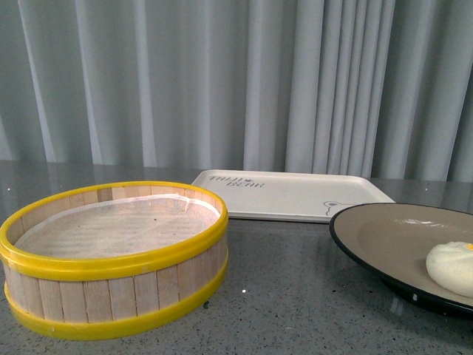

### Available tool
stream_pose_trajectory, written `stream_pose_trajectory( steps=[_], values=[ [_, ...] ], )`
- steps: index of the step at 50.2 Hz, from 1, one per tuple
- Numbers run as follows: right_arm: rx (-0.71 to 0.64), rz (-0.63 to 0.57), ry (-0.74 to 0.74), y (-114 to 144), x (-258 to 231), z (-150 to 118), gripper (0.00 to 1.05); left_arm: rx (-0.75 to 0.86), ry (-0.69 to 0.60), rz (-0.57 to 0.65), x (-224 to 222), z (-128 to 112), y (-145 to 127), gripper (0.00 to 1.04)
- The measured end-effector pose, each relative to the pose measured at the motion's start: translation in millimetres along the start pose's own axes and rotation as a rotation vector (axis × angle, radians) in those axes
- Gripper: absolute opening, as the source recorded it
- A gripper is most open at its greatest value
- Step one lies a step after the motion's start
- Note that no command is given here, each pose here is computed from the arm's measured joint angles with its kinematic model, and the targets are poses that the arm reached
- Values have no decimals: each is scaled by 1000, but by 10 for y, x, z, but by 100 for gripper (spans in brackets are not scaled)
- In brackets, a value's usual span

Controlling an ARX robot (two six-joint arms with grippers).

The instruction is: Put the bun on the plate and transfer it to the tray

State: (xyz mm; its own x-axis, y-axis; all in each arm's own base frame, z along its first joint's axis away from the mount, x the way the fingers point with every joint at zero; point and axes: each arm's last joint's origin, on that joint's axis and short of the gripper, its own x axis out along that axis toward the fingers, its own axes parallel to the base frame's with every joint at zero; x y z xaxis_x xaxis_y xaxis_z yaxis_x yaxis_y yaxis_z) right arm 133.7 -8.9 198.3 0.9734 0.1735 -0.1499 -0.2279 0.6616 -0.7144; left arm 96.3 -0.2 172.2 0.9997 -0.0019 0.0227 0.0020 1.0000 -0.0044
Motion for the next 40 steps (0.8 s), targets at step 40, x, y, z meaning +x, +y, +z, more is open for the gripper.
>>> stream_pose_trajectory(
  steps=[40],
  values=[
    [-641,210,-71,-75,753,94,96,0,0,0,0,0,0,98]
  ],
)
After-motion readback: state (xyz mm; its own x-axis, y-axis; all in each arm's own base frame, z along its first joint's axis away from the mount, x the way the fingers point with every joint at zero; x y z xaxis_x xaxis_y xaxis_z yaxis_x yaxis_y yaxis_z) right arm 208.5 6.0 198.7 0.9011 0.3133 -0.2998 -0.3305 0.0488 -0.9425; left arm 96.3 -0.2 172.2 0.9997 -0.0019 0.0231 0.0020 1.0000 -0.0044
